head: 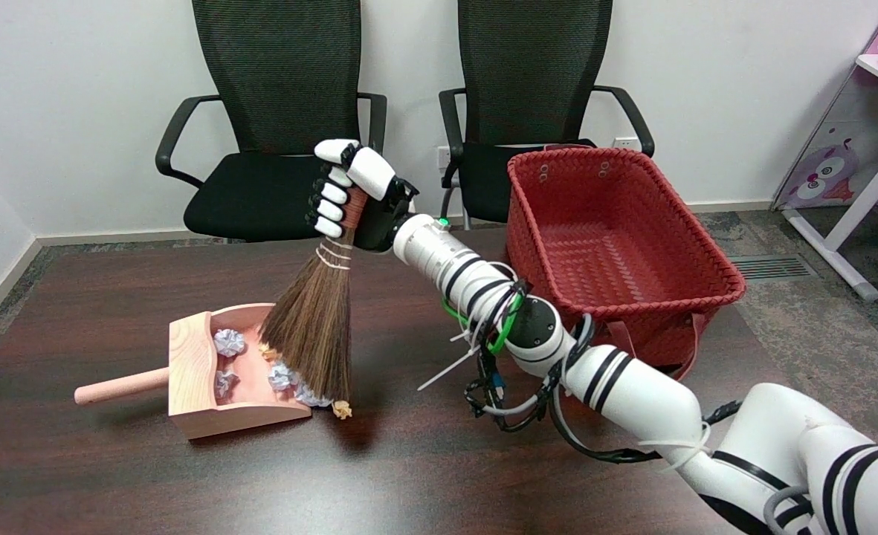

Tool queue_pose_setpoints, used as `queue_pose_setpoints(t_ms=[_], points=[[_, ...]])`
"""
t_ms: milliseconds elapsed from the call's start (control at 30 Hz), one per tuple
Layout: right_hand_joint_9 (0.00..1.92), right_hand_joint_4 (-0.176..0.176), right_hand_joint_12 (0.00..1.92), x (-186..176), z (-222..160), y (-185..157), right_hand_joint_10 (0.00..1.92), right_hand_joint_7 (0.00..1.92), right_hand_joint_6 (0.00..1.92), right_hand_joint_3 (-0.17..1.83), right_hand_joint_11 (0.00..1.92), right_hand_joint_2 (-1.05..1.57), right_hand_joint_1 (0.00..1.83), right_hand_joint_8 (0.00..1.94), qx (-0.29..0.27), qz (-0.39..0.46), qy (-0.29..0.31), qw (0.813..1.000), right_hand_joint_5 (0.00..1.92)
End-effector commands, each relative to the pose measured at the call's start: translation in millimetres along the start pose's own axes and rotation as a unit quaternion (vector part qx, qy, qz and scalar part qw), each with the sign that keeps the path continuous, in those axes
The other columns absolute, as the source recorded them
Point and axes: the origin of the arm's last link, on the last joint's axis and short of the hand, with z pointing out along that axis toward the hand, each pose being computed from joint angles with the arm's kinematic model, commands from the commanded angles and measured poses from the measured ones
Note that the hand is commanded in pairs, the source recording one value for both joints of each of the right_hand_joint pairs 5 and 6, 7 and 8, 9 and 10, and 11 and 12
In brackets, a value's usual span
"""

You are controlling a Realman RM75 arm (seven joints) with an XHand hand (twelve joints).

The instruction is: Sweep the paper ball into the dustpan.

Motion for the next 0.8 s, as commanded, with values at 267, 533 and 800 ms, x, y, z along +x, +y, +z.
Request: queue_pose_setpoints(t_ms=[267,533,800], points=[[1.92,0.028,1.92,-40,-43,-34,1.92,1.92,1.92,1.15,1.92,1.48,0.88,1.92,0.110,-0.268,-0.046,0.956,1.92],[1.92,0.147,1.92,-33,-69,-19,1.92,1.92,1.92,1.55,1.92,1.47,0.89,1.92,0.117,-0.322,-0.018,0.939,1.92],[1.92,0.176,1.92,-34,-99,-29,1.92,1.92,1.92,1.79,1.92,1.53,0.84,1.92,0.192,-0.393,0.034,0.899,1.92]])
